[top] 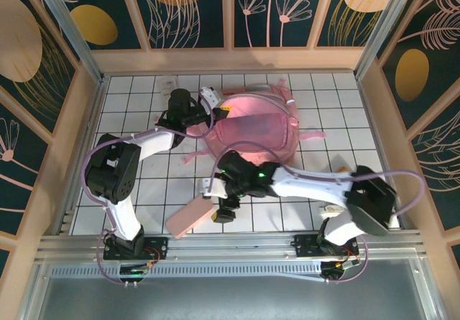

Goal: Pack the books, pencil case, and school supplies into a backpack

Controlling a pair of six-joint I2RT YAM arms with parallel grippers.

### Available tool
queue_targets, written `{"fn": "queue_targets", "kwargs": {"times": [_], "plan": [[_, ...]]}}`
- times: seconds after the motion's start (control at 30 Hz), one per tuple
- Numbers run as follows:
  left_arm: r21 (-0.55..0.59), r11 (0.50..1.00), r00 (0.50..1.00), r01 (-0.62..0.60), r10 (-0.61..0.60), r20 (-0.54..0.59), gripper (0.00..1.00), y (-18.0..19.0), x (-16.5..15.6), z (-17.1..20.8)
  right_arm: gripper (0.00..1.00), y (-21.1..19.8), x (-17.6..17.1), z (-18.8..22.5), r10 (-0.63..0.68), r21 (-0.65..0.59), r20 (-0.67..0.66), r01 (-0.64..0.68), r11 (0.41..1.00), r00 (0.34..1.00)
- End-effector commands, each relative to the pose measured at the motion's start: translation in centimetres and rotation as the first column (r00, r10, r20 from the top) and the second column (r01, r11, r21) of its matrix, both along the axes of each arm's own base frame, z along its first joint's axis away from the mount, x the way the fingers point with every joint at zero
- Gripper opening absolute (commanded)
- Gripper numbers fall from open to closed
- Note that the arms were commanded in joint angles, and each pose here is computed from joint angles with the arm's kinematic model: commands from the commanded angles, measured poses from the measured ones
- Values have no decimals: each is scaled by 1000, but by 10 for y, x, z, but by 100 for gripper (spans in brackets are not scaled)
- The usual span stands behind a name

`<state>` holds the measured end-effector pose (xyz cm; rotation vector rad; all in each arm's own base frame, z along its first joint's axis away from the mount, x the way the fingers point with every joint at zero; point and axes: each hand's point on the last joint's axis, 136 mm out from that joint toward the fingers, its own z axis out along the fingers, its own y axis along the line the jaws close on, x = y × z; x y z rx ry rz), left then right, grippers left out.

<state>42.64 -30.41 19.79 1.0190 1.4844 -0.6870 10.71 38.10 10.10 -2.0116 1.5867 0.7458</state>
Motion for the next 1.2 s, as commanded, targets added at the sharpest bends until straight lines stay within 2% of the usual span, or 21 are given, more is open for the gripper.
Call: {"fn": "queue_targets", "kwargs": {"times": [0.0,0.17,0.5,0.53,0.63,0.7,0.73,0.83,1.0,1.1,1.17], "plan": [[-25,997,995,80,-78,62,0,-5,-8,19,99,34,5,-3,261,57,184,-275,960,948],[-16,995,994,103,-103,44,0,-4,-13,18,99,50,10,-34,289,26,163,-297,955,943],[15,990,990,139,-139,23,0,-2,-22,12,98,44,0,-80,337,-72,72,-332,941,939],[14,990,990,141,-141,23,0,-2,-22,13,94,43,-1,-83,335,-77,59,-331,941,940],[12,990,989,143,-143,28,0,0,-23,16,67,46,3,-86,284,-72,45,-280,957,958],[10,990,989,140,-140,35,0,2,-23,18,59,46,4,-79,240,-37,30,-239,970,970],[10,990,990,138,-138,37,0,4,-23,20,51,46,6,-72,210,-17,23,-210,978,977],[14,990,989,139,-140,51,0,7,-26,24,42,39,13,-46,126,31,7,-126,991,992],[35,987,984,156,-159,84,0,8,-31,27,41,12,33,28,-91,162,1,89,983,996],[40,982,976,184,-187,112,0,8,-36,29,42,-30,61,68,-288,218,0,281,935,958],[37,980,972,194,-197,128,0,7,-39,29,43,-67,78,78,-408,212,12,396,893,913]]}}
